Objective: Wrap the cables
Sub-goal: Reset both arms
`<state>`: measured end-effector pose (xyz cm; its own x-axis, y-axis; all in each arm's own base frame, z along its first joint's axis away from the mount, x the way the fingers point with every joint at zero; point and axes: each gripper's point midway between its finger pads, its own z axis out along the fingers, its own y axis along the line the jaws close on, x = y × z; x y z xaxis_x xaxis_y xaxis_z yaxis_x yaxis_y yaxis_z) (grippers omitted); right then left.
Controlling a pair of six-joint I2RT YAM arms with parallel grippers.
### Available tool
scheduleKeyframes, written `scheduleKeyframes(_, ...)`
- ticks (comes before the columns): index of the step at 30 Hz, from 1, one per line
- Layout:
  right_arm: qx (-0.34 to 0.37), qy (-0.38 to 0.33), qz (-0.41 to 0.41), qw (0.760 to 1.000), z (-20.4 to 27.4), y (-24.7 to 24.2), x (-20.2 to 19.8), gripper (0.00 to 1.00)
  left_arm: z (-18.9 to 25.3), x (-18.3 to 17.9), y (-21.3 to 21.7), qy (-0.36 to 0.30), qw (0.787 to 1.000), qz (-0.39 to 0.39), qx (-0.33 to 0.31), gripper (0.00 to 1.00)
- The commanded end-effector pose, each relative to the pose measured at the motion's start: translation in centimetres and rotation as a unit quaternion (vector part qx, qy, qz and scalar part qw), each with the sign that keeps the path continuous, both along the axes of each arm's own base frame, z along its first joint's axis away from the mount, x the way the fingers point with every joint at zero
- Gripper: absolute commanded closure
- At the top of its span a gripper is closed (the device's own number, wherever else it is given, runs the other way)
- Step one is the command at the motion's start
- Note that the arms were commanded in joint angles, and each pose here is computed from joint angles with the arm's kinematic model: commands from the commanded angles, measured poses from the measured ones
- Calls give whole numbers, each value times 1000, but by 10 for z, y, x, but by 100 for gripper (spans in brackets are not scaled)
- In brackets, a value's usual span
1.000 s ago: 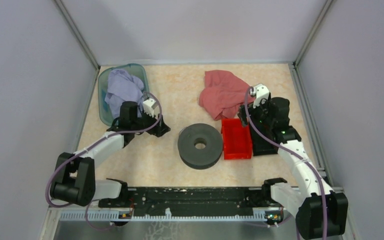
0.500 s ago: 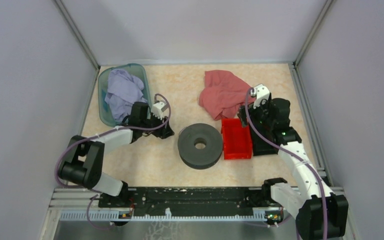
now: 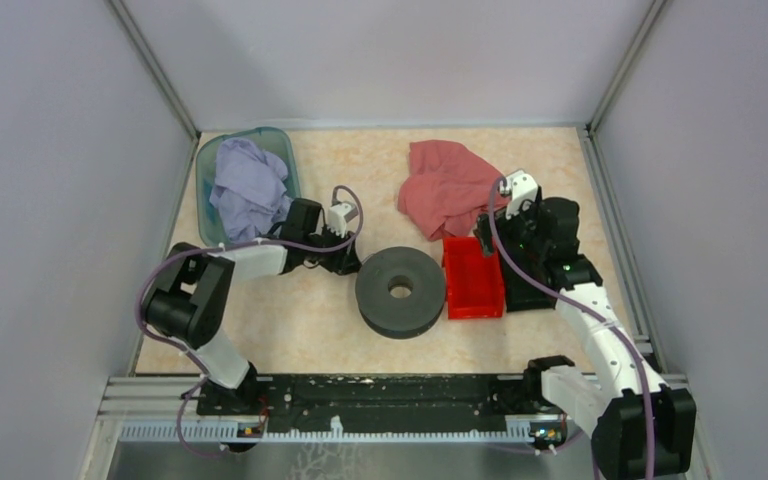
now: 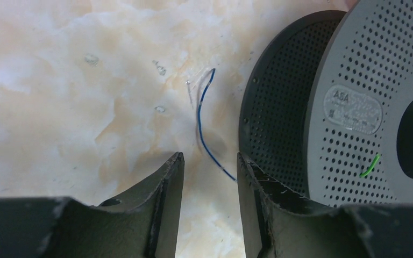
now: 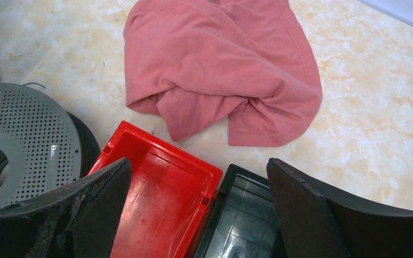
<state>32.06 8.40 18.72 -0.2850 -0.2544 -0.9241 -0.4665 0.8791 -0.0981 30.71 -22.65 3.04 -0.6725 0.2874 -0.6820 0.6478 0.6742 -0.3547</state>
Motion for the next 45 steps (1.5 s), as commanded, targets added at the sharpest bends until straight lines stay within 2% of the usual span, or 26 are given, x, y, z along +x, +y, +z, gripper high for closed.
scheduleKeyframes(1, -1, -21, 7, 1000, 7, 1, 5, 3, 1, 4, -11, -8, 1000, -12, 6, 55)
scheduleKeyframes(8, -1, -20, 8, 1000, 7, 2, 5, 2, -6, 7, -19, -12, 999, -16, 29, 66)
scheduleKeyframes(13, -1, -18, 9, 1000, 5, 2, 5, 1, -13, 7, -26, -16, 998, -24, 47, 79)
scheduleKeyframes(22, -3, -17, 9, 1000, 4, 2, 5, 1, -9, 20, -40, -36, 998, -40, 29, 100)
scheduleKeyframes(39, -8, -14, 6, 1000, 1, 0, 6, 1, 4, 33, -87, -31, 991, -117, -61, 100)
scheduleKeyframes(45, -10, -12, 5, 1000, -1, -1, 6, 1, 2, 31, -97, -24, 986, -150, -70, 100)
